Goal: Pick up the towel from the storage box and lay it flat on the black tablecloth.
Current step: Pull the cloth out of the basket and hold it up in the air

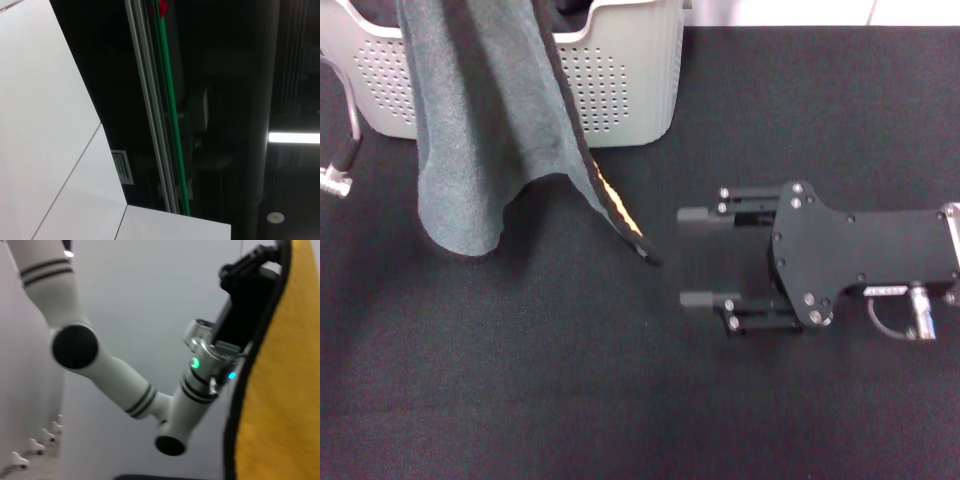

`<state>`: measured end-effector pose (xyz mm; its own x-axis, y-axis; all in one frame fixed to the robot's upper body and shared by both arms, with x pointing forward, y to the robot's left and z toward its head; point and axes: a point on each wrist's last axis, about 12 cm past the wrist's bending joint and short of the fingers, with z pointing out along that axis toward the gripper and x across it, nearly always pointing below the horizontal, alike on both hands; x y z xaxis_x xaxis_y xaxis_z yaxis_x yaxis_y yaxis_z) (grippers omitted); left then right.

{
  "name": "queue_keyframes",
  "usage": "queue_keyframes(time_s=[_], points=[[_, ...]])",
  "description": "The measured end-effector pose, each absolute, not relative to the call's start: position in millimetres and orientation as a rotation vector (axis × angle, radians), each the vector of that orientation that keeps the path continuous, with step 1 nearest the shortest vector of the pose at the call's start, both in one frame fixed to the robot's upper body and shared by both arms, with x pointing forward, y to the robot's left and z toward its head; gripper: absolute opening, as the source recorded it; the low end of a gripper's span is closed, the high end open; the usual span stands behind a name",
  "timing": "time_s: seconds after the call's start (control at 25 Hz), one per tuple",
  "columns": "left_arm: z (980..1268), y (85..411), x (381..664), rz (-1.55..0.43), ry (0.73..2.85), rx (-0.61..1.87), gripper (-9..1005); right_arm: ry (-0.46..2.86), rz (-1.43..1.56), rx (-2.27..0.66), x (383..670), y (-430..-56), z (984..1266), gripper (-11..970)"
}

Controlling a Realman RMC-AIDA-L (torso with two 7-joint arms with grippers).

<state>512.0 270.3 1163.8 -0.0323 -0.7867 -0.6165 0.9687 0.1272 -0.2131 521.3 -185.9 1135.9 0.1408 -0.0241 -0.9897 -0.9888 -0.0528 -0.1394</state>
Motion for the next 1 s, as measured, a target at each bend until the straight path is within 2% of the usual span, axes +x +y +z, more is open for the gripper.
queue_keyframes(time_s=[0.2, 0.76, 1.0], points=[[1162, 268, 513, -1.46, 0.699, 0.292, 10, 1.115, 1.058, -1.31, 529, -184, 1133, 630], [1158, 263, 518, -1.479, 0.693, 0.214, 10, 1.125, 1.007, -1.308, 535, -175, 1130, 600], [1158, 263, 519, -1.48, 0.69, 0.211, 10, 1.13, 0.977, -1.289, 538, -175, 1130, 545]])
